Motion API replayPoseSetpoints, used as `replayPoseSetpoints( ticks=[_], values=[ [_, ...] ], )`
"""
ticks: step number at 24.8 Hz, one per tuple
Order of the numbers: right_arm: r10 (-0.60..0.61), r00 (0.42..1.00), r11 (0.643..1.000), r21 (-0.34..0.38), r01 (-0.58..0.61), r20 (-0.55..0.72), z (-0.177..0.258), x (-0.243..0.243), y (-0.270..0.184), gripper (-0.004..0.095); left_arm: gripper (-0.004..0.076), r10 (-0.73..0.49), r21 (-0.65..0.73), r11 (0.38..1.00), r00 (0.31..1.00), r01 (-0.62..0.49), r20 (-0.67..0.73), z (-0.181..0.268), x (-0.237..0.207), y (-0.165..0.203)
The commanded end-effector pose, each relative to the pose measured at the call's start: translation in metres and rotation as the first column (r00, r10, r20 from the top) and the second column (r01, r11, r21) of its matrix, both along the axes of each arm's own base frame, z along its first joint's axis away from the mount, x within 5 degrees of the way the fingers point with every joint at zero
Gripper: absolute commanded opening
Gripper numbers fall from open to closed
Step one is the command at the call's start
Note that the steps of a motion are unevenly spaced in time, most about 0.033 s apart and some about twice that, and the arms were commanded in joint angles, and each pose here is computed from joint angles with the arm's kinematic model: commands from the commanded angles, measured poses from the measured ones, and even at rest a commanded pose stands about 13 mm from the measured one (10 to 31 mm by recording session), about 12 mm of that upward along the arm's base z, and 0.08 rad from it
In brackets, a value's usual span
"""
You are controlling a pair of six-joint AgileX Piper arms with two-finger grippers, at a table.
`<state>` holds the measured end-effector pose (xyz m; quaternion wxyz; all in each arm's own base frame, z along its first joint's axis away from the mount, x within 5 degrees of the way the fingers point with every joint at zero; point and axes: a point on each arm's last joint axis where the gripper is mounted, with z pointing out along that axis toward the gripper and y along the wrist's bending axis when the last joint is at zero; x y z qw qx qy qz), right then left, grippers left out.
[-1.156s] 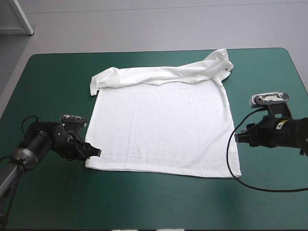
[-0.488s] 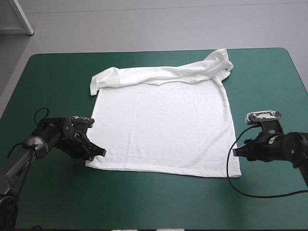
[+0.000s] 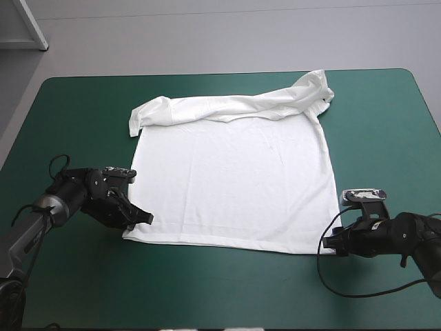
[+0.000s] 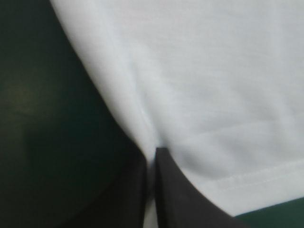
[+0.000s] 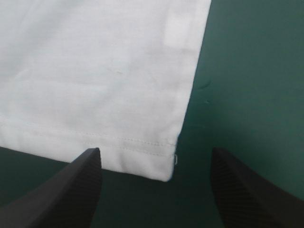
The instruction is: Fold the cloth
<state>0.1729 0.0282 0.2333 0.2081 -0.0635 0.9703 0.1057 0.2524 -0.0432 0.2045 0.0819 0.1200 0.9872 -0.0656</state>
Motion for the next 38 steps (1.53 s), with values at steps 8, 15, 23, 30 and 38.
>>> replayPoseSetpoints(
  ticks=[8,15,23,30,38],
  values=[
    [0.051,0.984,0.997,0.072,-0.039,-0.17,-0.036,0.026,0.009,0.0351,0.0019,-0.016,0.016,1.0,0.998,0.015,0.057,0.0,0.005,0.0],
    [0.048,0.997,0.997,0.064,-0.052,0.055,-0.003,0.047,0.009,-0.0006,0.0019,-0.01,-0.007,1.0,0.988,0.012,0.154,0.012,0.007,-0.001],
    [0.051,0.788,0.99,0.072,-0.12,0.614,0.163,0.054,0.013,-0.0013,0.0019,0.124,-0.14,0.989,0.745,-0.042,0.655,0.117,-0.013,0.003],
    [0.083,0.465,0.989,-0.015,-0.149,0.882,0.29,0.022,0.011,-0.0013,0.0019,0.107,-0.123,0.991,0.268,0.045,0.958,0.255,-0.042,0.009],
    [0.096,0.022,0.994,-0.095,-0.06,0.995,0.402,-0.05,0.003,-0.0014,0.0019,0.051,-0.036,0.998,-0.267,0.059,0.962,0.403,-0.108,0.018]
  ],
)
